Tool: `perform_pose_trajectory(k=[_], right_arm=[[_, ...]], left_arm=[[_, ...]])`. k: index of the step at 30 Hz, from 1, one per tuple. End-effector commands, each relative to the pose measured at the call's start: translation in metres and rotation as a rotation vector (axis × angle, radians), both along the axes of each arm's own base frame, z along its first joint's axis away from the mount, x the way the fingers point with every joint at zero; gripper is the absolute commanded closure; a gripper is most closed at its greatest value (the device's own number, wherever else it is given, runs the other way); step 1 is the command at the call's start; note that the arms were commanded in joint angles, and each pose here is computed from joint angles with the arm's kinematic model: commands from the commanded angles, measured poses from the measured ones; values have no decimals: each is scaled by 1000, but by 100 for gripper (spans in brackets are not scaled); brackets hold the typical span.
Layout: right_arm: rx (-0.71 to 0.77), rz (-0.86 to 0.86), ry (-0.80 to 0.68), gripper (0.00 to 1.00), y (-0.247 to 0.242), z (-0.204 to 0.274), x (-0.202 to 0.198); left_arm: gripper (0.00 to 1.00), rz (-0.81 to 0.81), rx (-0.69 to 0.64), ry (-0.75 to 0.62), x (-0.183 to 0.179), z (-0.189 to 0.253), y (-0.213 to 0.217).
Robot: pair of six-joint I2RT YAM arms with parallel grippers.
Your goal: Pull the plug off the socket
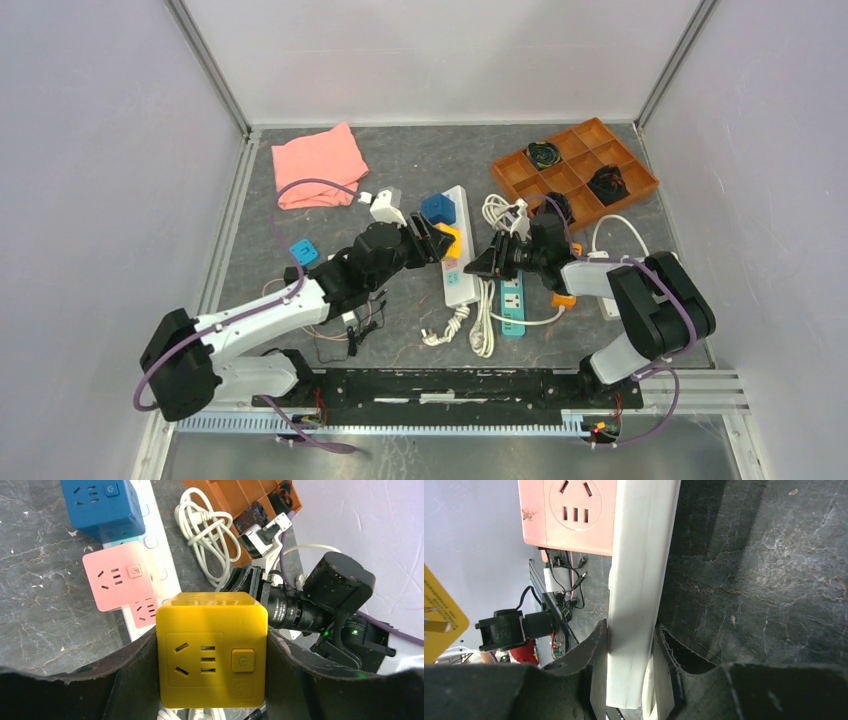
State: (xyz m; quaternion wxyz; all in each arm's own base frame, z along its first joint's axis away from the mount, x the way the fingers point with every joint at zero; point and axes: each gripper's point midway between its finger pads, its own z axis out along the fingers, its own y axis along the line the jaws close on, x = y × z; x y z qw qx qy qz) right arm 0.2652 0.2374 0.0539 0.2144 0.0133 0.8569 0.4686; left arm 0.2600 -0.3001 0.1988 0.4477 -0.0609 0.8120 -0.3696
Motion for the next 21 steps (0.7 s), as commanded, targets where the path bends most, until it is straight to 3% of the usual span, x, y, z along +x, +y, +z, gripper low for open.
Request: perform_pose_trajectory(k=[1, 6, 14, 21], right_arm=[[-108, -28, -92, 100, -13, -13, 18], [-103, -22, -111, 97, -12, -9, 19], [-122, 23, -169, 46, -11, -2, 25], [-120, 33, -223, 13, -15, 13, 33]], left_arm=[[98, 60, -58, -84, 8, 45, 10], [98, 63, 5, -126, 5, 55, 24], [98, 157, 288, -130, 23, 44, 92], [98, 252, 326, -11, 48, 11, 175]])
